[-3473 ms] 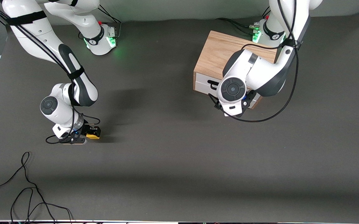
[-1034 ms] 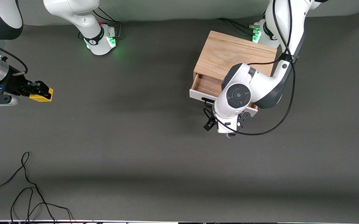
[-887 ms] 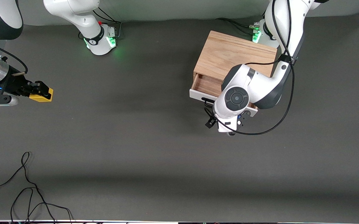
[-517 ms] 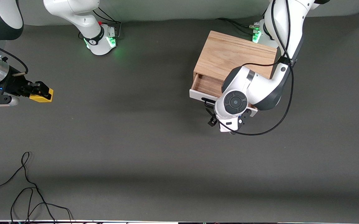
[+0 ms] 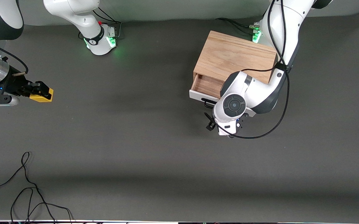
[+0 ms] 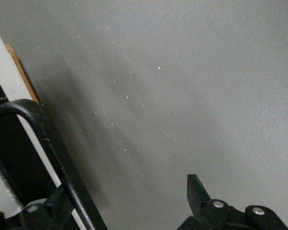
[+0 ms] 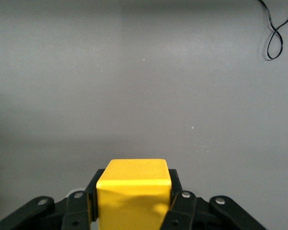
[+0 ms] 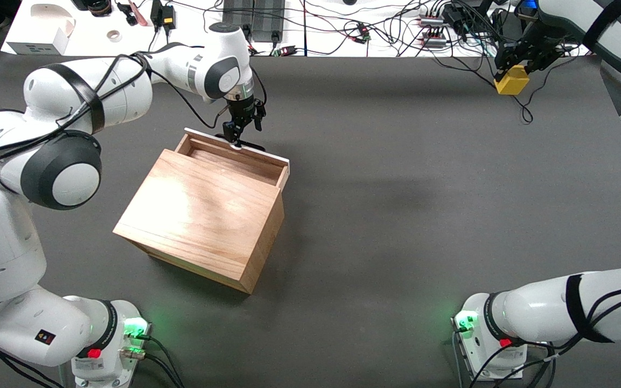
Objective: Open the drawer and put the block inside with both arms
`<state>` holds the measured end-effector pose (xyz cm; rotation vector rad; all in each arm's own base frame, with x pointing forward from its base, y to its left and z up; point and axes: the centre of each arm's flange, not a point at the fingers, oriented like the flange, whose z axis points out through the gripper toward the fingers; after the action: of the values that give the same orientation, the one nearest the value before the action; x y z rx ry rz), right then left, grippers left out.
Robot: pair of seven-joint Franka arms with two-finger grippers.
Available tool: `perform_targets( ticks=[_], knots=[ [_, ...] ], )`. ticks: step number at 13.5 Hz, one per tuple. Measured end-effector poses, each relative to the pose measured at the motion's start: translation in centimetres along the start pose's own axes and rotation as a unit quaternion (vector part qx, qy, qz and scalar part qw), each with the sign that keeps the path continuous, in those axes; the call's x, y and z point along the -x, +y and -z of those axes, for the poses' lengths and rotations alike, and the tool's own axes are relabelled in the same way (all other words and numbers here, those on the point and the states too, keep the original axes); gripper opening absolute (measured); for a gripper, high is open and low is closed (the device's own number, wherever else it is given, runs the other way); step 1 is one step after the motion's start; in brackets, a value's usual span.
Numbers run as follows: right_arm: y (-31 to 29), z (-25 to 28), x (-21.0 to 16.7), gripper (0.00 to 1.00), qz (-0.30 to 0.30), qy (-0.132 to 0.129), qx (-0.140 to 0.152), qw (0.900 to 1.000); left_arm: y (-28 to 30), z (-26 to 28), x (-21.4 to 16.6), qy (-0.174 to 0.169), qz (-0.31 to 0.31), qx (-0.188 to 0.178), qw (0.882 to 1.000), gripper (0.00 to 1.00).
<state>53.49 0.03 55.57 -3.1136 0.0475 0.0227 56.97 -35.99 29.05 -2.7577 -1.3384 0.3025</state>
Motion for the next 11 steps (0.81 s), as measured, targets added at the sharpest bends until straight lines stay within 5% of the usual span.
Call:
perform_targets(
  ticks=[11],
  knots=[
    [0.1,0.0,0.1,0.55,0.001,0.001,0.007,1.000,-0.1,10.8,0.7,0.057,-0.022,0.092,0.994,1.00]
  ],
)
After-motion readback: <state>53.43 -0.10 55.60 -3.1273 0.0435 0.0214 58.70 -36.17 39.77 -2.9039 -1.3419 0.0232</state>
